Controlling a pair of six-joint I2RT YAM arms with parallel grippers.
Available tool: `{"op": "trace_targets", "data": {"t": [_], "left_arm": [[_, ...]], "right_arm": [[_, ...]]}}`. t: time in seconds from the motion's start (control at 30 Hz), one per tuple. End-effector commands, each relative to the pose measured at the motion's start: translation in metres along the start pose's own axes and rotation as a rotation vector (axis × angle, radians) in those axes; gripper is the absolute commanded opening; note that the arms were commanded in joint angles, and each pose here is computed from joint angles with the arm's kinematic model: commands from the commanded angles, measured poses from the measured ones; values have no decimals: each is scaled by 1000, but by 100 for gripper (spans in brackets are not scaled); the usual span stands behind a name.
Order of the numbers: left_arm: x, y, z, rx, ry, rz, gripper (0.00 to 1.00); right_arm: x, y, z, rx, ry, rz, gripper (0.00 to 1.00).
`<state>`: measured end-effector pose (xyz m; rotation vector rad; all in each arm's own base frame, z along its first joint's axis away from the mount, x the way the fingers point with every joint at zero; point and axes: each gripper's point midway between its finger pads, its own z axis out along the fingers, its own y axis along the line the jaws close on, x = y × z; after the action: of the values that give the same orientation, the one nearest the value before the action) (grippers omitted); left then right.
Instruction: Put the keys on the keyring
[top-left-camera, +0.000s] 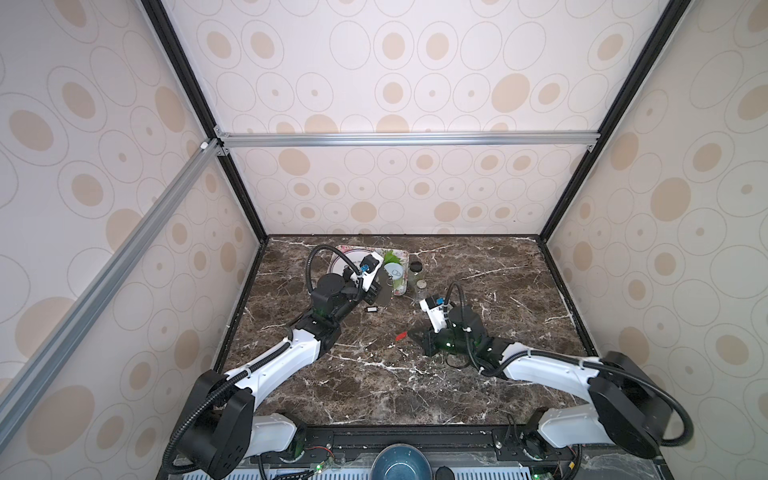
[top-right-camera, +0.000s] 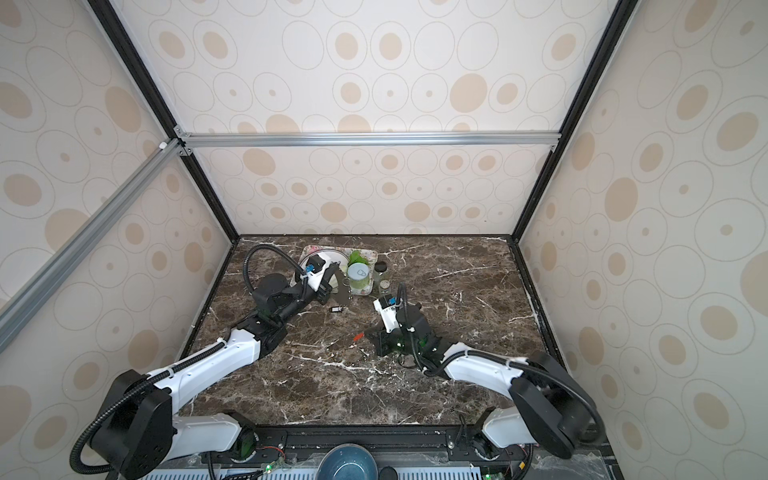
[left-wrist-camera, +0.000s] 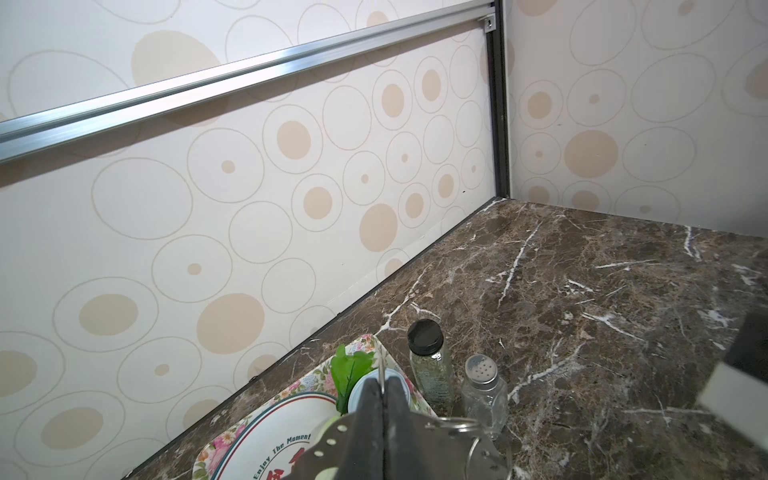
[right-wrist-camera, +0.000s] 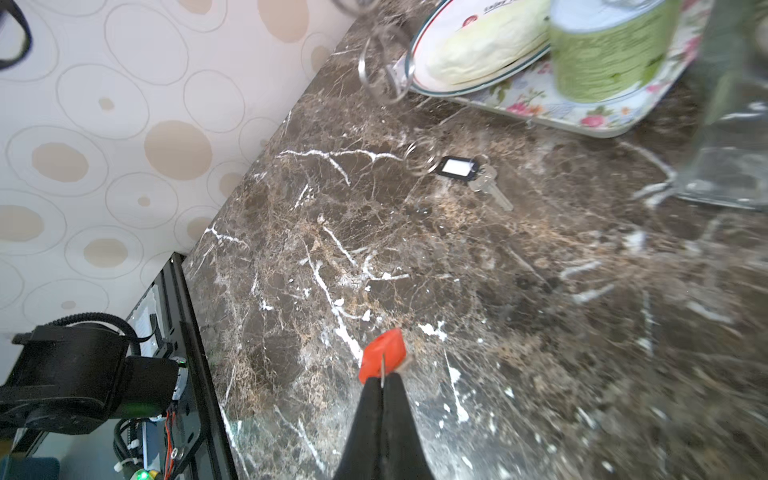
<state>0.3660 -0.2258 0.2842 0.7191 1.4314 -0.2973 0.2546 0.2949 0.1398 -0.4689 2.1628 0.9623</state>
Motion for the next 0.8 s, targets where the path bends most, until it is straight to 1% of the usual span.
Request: {"op": "trace_targets", "data": {"t": [0.0,0.17,0.27,0.33,0.43,0.47,0.63,0.73,0.77], "left_arm": [[-26,-6,-1,53,-88,48,0],[-26,-18,3,121,-85,63,0],[-27,-37,6,203,-82,104,0],[-26,-55,8,258,-75,156,0],[-23,-84,11,329,-62,253,0],[-22,-88,13,330,-57,267,0],[-20,-93,21,334,-42,231,0],[-18,-107,15,389,-36,188,0],[-20,-111,12,394,-50,185,0]], "right_arm": [[2,-40,-34,254,35,40,0],[-43,-49,-89,377,-90,-30,0],[-66,-52,-108,430,-171,-93,0],[-74,-52,-110,443,-200,-130,0],[-73,-56,-110,455,-211,-144,0],[-70,-58,-109,458,-215,-139,0],[-64,-65,-116,475,-263,-127,0],[-67,-64,-119,472,-294,-130,0],[-68,-64,-118,472,-297,-130,0]]}}
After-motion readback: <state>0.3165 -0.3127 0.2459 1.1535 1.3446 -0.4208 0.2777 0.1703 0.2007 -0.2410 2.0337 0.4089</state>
